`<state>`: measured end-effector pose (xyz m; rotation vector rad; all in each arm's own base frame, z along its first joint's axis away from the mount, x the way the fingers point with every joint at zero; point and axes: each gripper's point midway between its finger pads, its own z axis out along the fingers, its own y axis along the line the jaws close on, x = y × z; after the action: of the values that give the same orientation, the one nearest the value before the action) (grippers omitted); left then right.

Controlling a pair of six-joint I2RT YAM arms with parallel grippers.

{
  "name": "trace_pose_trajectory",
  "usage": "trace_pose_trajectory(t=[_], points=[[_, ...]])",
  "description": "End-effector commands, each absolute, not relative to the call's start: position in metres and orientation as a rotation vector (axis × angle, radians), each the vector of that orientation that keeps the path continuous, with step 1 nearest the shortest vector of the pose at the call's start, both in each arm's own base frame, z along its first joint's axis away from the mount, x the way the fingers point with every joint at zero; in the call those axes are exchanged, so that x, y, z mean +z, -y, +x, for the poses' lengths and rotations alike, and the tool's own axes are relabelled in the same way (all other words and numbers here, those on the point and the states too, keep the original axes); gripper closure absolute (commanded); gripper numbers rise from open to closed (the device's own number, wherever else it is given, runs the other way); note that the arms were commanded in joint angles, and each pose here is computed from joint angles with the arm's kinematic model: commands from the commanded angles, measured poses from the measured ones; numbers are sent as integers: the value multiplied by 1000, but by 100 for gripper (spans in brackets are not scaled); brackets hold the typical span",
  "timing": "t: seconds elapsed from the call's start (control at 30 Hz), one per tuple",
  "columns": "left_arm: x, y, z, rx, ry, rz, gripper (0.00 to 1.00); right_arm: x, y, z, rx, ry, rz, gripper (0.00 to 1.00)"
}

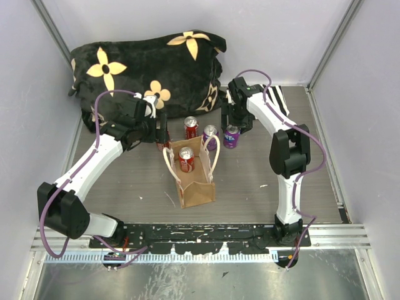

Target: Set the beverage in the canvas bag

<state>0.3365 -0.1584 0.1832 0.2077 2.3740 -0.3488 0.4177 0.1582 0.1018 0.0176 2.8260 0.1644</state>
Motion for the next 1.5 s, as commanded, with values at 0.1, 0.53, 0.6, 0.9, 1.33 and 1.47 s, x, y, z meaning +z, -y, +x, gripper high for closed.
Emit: trace_pose_trajectory(t=[0.1,0.53,0.6,0.9,1.33,1.47], points=[[187,164,339,-375,-2347,218,11,101,-159,417,157,-2830,-10,34],[187,166,342,-382,-2351,222,11,205,-168,439,253,-2635,37,95],[186,167,342,-386,-2353,222,11,232,-173,442,300,-2578,37,95],[186,168,342,-395,-2354,216,11,357,-228,430,691,-2244,-31,99],[186,168,341,-398,-2357,214,11,367,-317,340,867,-2288,-274,99],[184,166,338,-395,-2362,216,11,344,-321,314,815,-2370,-317,99]])
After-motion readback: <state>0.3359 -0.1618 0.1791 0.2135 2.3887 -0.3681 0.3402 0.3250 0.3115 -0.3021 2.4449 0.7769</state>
